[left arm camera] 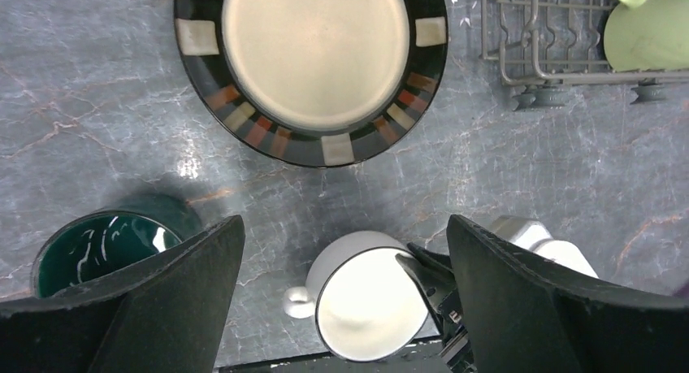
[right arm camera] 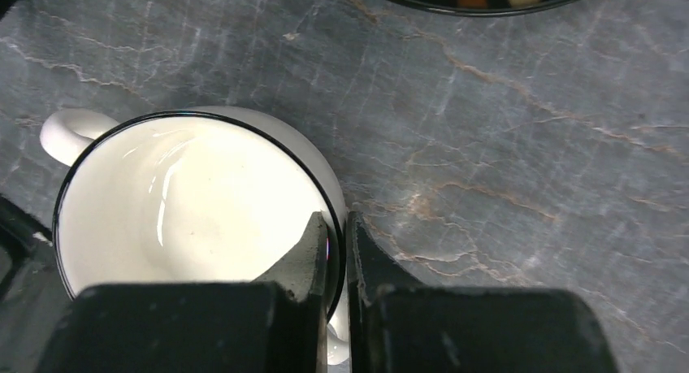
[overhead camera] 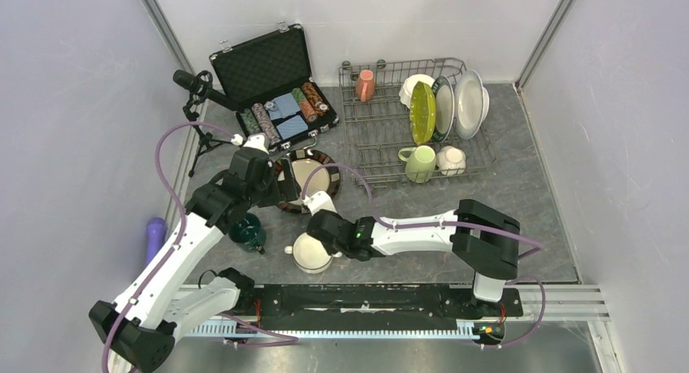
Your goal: Load the mixed dishes into the dish rack
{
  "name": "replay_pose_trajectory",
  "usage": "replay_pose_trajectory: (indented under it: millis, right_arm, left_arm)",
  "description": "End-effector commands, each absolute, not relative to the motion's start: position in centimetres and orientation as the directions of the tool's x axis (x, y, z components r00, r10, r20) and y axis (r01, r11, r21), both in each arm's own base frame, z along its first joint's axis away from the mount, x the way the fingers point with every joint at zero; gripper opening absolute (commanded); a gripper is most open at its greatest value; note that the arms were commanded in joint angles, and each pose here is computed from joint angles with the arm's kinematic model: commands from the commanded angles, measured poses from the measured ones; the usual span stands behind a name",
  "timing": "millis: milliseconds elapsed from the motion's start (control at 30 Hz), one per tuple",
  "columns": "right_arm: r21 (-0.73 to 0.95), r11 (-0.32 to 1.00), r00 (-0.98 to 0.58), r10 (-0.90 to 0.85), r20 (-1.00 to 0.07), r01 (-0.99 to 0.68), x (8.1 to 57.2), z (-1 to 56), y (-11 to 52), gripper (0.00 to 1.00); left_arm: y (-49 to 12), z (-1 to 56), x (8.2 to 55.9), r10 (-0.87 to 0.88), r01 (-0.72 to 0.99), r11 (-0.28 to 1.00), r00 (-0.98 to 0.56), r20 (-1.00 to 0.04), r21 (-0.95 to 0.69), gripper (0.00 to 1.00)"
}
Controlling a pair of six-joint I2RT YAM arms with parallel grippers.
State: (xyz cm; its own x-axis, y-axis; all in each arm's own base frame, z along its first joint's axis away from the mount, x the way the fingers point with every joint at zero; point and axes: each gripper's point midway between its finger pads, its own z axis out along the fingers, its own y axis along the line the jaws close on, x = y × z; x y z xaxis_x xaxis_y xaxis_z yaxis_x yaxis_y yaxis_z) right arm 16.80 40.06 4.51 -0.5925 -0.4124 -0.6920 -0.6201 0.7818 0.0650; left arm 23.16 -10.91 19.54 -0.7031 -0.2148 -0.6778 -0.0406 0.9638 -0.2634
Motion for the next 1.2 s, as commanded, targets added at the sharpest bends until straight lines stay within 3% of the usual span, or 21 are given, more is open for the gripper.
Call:
replay_pose_trajectory:
  millis: [0, 167, 367, 667, 867, 1100, 1167]
  right_arm:
    - [-0.005, 0.826, -0.487, -0.337, -0.805, -0.564, 19.8, 10.5, 39.8, 0.03]
    - [-0.063, 0.861, -0.401, -0.299, -0.866, -0.505, 21.2, 13.7, 36.4, 0.0]
    - [-0.045, 0.856, -0.45, -0.316, -0.835, -0.516, 20.6, 11.9, 33.6, 0.0]
    - [0.035, 0.918, -0.568, -0.214, -0.795, -0.396, 19.6, 8.6, 24.8, 0.0]
    - [0.05, 0.976, -0.635, -0.098, -0.766, -0.211, 19.8, 6.0, 16.9, 0.02]
    - [0.037, 0.997, -0.648, -0.019, -0.762, -0.073, 20.3, 4.7, 12.4, 0.16]
    - [0.033, 0.997, -0.655, -0.018, -0.755, -0.065, 20.4, 4.4, 12.1, 0.39]
  left_arm:
    - [-12.7, 19.1, 23.3, -0.18, 0.036, 0.953, -0.734, -0.655, -0.302, 1.0]
    - [-13.3, 19.3, 23.3, -0.182, 0.067, 0.941, -0.726, -0.663, -0.332, 1.0]
    - [-14.2, 17.9, 23.8, -0.223, 0.042, 0.926, -0.74, -0.634, -0.376, 1.0]
    - [-15.6, 12.4, 25.0, -0.514, -0.267, 0.821, -0.731, -0.448, -0.505, 1.0]
    - [-16.0, 9.3, 25.4, -0.652, -0.423, 0.725, -0.676, -0.343, -0.544, 1.0]
    - [-14.4, 6.6, 25.1, -0.75, -0.564, 0.651, -0.584, -0.312, -0.509, 1.0]
    - [-14.4, 6.0, 25.1, -0.768, -0.582, 0.629, -0.566, -0.298, -0.516, 1.0]
